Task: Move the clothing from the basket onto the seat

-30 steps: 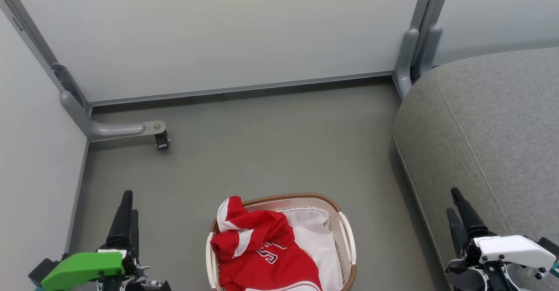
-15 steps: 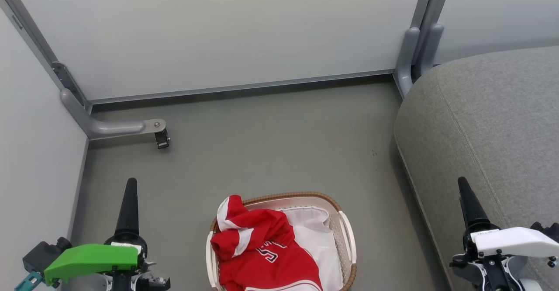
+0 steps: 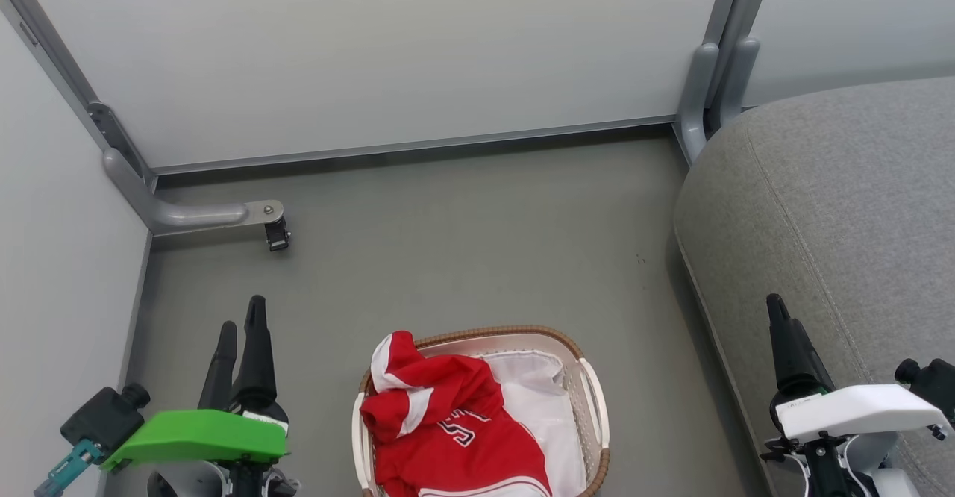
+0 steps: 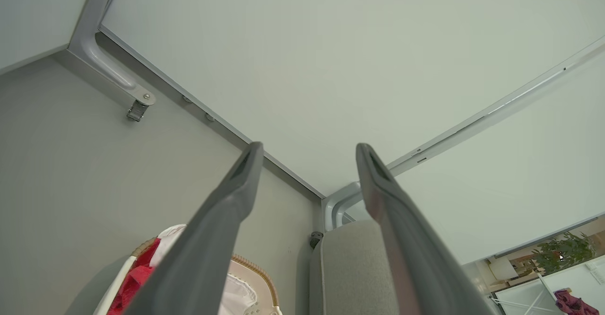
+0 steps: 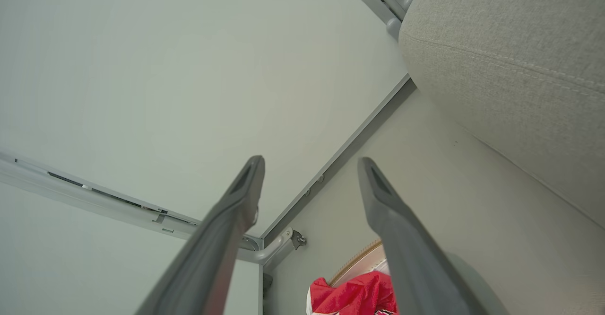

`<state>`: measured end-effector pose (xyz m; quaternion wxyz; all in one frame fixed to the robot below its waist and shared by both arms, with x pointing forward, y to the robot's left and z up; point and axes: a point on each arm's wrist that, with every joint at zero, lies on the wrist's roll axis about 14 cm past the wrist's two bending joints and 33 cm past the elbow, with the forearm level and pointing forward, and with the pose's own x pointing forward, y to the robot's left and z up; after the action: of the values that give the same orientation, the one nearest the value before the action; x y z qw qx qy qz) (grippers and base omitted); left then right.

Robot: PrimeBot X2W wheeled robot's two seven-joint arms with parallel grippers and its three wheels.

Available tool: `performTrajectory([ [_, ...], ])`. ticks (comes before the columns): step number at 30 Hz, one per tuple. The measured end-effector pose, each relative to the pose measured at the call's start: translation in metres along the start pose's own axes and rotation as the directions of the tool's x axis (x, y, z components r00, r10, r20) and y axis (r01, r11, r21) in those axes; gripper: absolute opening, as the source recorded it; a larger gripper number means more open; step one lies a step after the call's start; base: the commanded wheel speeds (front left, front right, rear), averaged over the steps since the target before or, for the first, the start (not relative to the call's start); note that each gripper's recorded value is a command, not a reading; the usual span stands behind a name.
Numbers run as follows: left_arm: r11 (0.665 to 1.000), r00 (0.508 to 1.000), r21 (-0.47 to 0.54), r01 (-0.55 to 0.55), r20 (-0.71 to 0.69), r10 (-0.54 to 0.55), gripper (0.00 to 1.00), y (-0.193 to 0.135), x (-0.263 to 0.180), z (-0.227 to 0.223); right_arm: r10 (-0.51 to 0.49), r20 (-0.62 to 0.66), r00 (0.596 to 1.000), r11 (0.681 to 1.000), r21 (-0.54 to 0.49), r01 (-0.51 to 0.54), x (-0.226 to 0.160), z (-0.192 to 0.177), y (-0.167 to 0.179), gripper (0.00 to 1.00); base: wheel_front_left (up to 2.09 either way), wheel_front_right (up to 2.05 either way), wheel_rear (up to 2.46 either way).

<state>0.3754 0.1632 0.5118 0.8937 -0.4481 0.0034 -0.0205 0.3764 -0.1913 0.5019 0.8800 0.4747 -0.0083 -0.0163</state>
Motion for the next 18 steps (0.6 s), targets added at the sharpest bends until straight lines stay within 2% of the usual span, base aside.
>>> performTrajectory([
  [8,0.986,1.0,0.165,-0.007,-0.019,0.01,1.0,0.002,-0.004,-0.009,0.022,-0.015,1.0,0.987,-0.158,-0.024,0.0,-0.006,0.005,1.0,0.0,0.0,0.0],
  [18,0.955,0.999,0.298,-0.007,-0.033,0.017,1.0,0.006,-0.011,-0.017,0.05,-0.037,0.998,0.949,-0.308,-0.059,-0.001,-0.014,0.011,1.0,0.0,0.0,0.0],
])
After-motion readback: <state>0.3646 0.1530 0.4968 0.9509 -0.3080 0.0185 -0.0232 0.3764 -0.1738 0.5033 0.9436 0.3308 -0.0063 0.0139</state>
